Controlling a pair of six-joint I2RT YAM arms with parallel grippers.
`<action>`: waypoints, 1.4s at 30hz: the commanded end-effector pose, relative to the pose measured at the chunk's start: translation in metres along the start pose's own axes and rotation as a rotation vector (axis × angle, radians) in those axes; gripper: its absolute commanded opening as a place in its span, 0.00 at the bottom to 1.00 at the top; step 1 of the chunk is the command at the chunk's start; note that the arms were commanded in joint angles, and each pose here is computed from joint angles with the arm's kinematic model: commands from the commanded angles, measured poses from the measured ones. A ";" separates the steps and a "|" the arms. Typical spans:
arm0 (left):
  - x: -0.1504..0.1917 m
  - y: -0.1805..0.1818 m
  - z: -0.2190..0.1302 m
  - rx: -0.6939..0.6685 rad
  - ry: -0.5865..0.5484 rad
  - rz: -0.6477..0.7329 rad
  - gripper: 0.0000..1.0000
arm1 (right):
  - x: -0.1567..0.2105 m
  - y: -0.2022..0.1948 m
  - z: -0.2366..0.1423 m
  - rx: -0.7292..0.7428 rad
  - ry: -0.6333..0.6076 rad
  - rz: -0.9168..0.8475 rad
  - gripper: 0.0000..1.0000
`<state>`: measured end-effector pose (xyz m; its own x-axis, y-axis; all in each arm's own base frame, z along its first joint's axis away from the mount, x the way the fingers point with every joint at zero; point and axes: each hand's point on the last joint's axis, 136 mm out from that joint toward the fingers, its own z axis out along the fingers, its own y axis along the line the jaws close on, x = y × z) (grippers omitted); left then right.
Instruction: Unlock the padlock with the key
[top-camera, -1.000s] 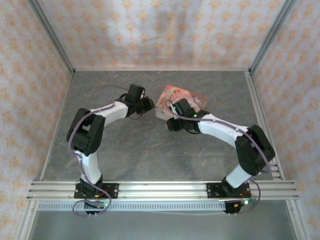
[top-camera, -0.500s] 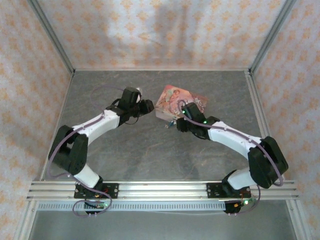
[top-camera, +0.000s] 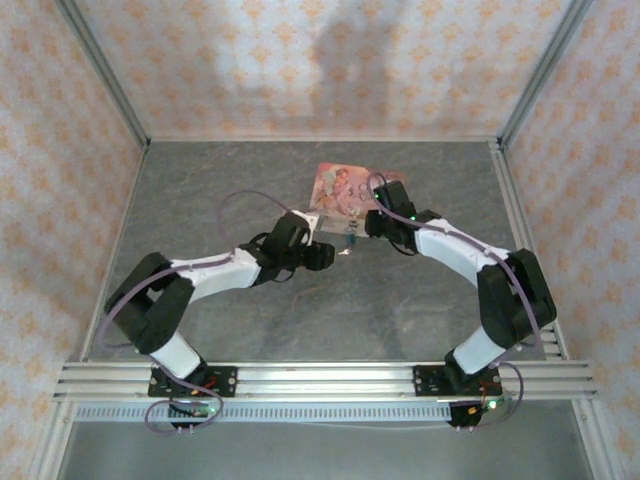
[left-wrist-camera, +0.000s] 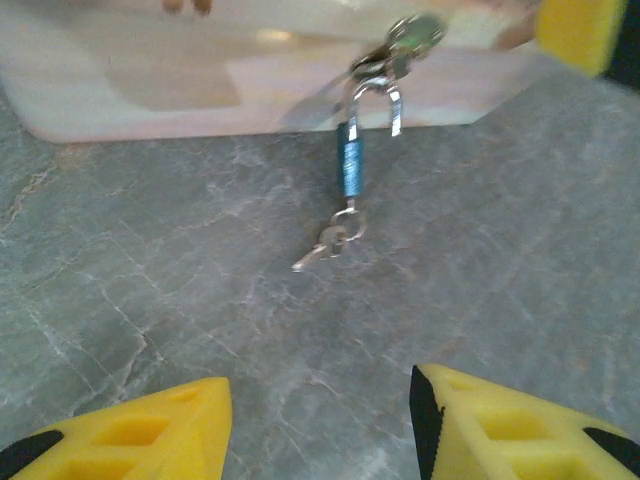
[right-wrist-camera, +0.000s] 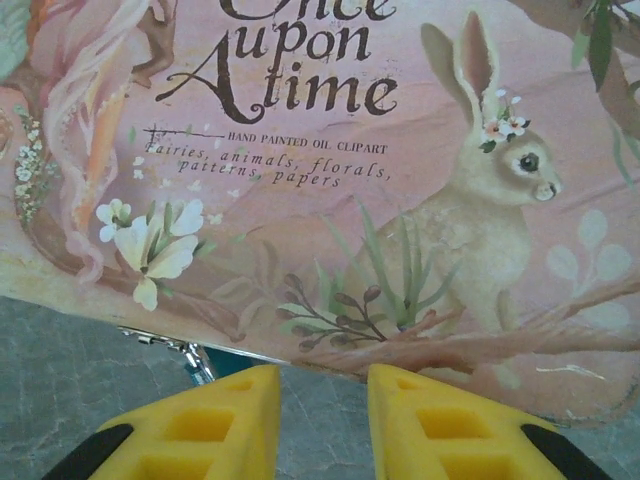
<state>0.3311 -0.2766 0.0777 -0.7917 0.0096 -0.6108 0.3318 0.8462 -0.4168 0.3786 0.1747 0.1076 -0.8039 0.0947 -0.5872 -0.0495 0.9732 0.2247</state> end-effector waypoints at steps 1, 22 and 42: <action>-0.022 -0.003 0.016 -0.038 -0.107 0.033 0.52 | -0.007 0.006 -0.006 -0.037 0.010 -0.003 0.32; -0.029 -0.009 0.077 -0.232 -0.231 -0.118 0.51 | -0.133 -0.048 -0.001 0.068 -0.170 0.143 0.44; -0.028 -0.004 0.110 -0.285 -0.227 -0.064 0.33 | -0.155 -0.053 0.019 0.100 -0.154 0.081 0.44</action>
<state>0.4040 -0.3372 0.0301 -0.6672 -0.1687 -0.7256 0.1029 0.9438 -0.3141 0.5122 0.1175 0.1711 -0.6958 0.2195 -0.6839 0.0755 0.9692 0.2342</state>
